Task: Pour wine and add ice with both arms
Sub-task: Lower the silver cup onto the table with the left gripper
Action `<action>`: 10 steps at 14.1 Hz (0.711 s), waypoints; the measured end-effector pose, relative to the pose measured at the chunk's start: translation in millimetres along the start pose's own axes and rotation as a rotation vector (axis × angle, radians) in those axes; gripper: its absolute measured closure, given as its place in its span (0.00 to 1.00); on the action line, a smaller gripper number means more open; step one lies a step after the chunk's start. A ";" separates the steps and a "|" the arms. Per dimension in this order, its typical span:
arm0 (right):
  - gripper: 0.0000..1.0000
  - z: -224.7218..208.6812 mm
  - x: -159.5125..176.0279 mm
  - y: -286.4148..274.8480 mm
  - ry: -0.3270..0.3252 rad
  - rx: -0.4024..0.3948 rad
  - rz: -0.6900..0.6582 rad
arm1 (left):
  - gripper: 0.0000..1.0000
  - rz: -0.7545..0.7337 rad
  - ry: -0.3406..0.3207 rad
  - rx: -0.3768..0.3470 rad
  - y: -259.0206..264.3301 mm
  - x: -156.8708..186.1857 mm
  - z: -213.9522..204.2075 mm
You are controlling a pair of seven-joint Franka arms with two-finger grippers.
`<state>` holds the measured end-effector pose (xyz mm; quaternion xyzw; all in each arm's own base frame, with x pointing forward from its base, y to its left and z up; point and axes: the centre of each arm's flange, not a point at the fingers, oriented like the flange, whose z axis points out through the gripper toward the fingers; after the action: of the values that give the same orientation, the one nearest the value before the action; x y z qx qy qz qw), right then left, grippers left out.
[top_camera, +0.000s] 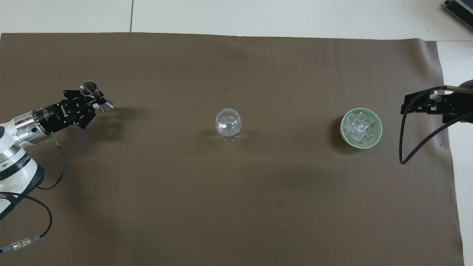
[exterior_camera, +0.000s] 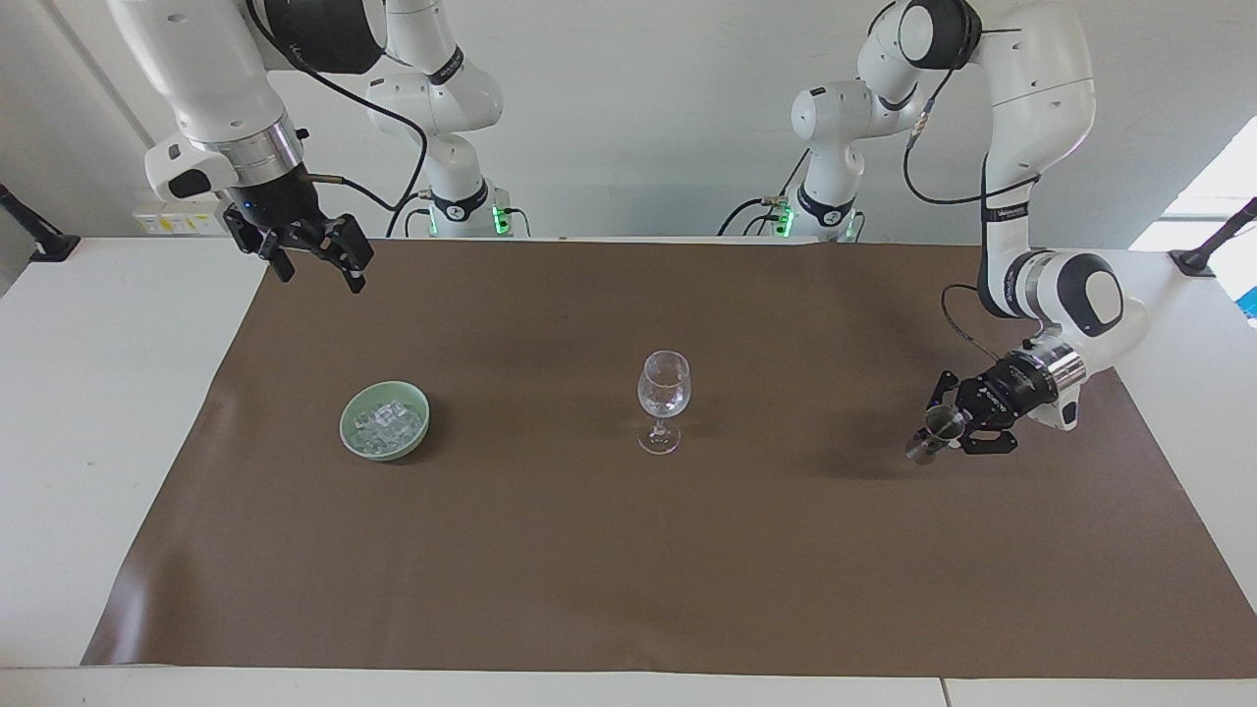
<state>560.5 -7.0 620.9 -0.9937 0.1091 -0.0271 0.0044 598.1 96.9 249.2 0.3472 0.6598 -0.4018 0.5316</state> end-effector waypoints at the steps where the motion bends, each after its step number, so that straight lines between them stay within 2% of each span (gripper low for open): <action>1: 0.00 0.0 0.0 0.0 0.000 0.000 0.000 | 0.78 -0.004 -0.011 0.005 0.4 4.3 -1.3; 6: 0.00 0.0 0.0 0.0 0.000 0.000 0.000 | 0.78 0.080 -0.062 0.028 0.3 19.4 -8.8; 10: 0.00 0.0 0.0 0.0 0.000 0.000 0.000 | 0.78 0.097 -0.077 0.036 -1.2 30.2 -3.8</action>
<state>560.5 -7.0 620.9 -0.9937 0.1091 -0.0271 0.0044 589.6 100.7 220.2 0.3726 0.6140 -0.4004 0.5691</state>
